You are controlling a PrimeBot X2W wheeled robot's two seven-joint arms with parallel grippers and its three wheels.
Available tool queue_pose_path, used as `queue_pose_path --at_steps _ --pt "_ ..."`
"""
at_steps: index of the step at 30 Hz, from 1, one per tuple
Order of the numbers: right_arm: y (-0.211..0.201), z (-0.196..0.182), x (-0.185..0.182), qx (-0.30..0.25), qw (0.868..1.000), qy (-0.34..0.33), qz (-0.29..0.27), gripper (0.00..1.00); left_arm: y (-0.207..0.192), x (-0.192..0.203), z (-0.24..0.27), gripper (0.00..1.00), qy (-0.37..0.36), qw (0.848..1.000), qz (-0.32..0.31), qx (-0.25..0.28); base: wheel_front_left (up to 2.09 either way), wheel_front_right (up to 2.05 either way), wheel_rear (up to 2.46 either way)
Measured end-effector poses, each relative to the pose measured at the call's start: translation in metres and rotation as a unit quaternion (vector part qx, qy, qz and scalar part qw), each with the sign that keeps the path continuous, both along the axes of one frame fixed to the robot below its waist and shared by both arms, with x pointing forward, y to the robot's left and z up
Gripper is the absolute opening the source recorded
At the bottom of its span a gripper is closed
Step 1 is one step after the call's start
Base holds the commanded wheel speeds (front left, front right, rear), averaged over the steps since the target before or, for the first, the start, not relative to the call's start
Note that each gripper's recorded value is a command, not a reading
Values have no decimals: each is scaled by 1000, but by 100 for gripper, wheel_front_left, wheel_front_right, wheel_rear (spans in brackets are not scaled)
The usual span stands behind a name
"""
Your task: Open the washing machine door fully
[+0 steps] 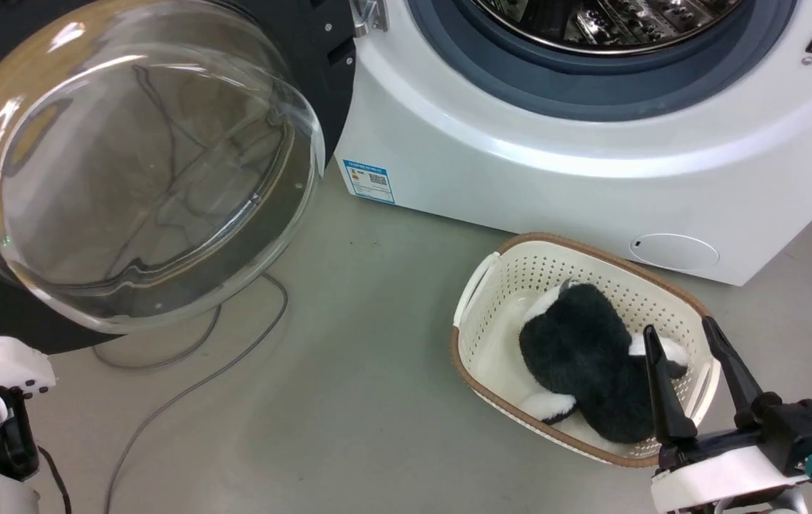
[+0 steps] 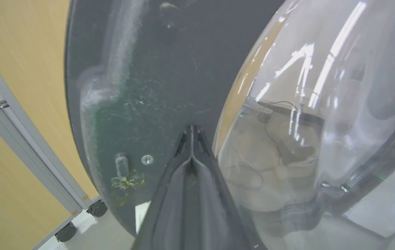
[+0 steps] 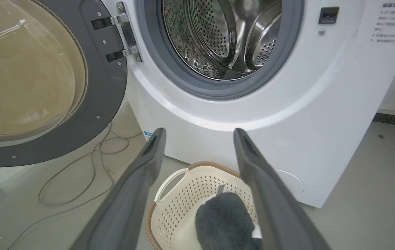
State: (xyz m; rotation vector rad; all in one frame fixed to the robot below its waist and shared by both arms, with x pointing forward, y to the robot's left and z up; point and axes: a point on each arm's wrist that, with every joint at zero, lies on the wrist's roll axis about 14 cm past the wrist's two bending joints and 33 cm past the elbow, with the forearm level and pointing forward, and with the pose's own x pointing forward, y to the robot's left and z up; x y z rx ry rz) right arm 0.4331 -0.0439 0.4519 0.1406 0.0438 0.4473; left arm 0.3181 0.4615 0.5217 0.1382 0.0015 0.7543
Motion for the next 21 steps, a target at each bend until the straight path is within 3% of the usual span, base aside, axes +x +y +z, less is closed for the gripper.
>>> queue_pose_path --at_steps 12,21 --pt "-5 19 -5 -2 1000 -23 -6 100 -10 -7 21 0 -40 999 -10 13 0 0 0" --pt "-20 45 -18 -2 998 -52 -28 100 -57 -15 44 0 -83 993 -68 39 0 0 0"
